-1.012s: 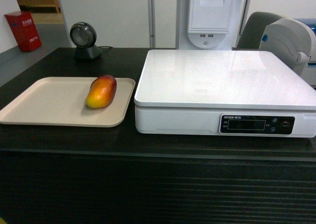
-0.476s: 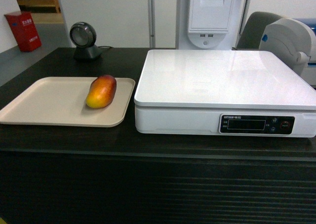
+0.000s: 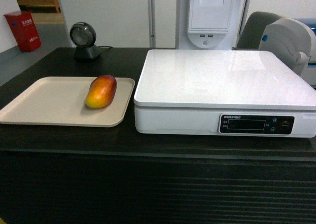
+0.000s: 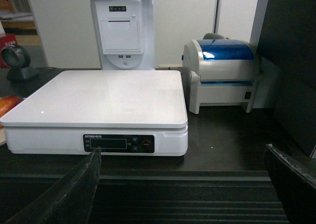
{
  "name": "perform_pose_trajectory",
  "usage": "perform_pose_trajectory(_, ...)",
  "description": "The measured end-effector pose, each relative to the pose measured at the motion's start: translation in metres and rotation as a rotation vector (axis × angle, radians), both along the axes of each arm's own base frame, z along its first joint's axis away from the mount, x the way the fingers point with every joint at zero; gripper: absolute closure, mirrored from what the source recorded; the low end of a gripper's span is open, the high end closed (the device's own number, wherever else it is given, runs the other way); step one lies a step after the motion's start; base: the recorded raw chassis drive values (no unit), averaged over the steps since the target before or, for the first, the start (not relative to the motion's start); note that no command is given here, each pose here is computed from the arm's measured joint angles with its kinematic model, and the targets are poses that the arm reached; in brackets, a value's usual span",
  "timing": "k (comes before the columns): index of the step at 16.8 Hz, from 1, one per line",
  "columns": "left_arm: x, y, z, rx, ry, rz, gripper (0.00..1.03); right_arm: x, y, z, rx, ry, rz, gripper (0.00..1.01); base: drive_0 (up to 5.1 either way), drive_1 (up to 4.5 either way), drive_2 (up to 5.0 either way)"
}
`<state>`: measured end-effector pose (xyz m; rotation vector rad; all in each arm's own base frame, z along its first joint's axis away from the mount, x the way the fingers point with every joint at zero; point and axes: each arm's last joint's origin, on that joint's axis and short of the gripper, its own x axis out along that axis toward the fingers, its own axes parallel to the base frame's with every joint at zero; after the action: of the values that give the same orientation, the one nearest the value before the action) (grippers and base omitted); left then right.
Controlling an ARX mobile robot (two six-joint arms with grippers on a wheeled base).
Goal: Place dark red mango on scale at checkout
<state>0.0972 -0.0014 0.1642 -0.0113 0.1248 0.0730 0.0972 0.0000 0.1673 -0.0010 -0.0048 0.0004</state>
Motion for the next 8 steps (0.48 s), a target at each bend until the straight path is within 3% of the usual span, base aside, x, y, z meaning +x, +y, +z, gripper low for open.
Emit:
perform_pose_trajectory(1,0.008,-0.006,0.006,0.029,0.122,0.085,0.05,0.0,0.0,0.0,0.0,0.001,-0.001,0.03,0.0,0.0,0.0)
perform_pose_trajectory(2,0.02,-0.009,0.018,0.048,0.124,0.146,0.05,0.0,0.0,0.0,0.0,-0.001,0.001,0.03,0.0,0.0,0.0)
perform_pose_trajectory(3,0.031,-0.003,0.025,0.04,0.108,0.205,0.05,0.0,0.0,0.0,0.0,0.0,-0.002,0.03,0.0,0.0,0.0)
perform_pose_trajectory(4,0.042,0.001,0.031,0.03,0.093,0.215,0.05,0.0,0.0,0.0,0.0,0.0,0.0,0.03,0.0,0.0,0.0)
perform_pose_trajectory(8,0.116,0.022,0.057,0.017,0.04,0.072,0.05,0.0,0.0,0.0,0.0,0.0,0.0,0.03,0.0,0.0,0.0)
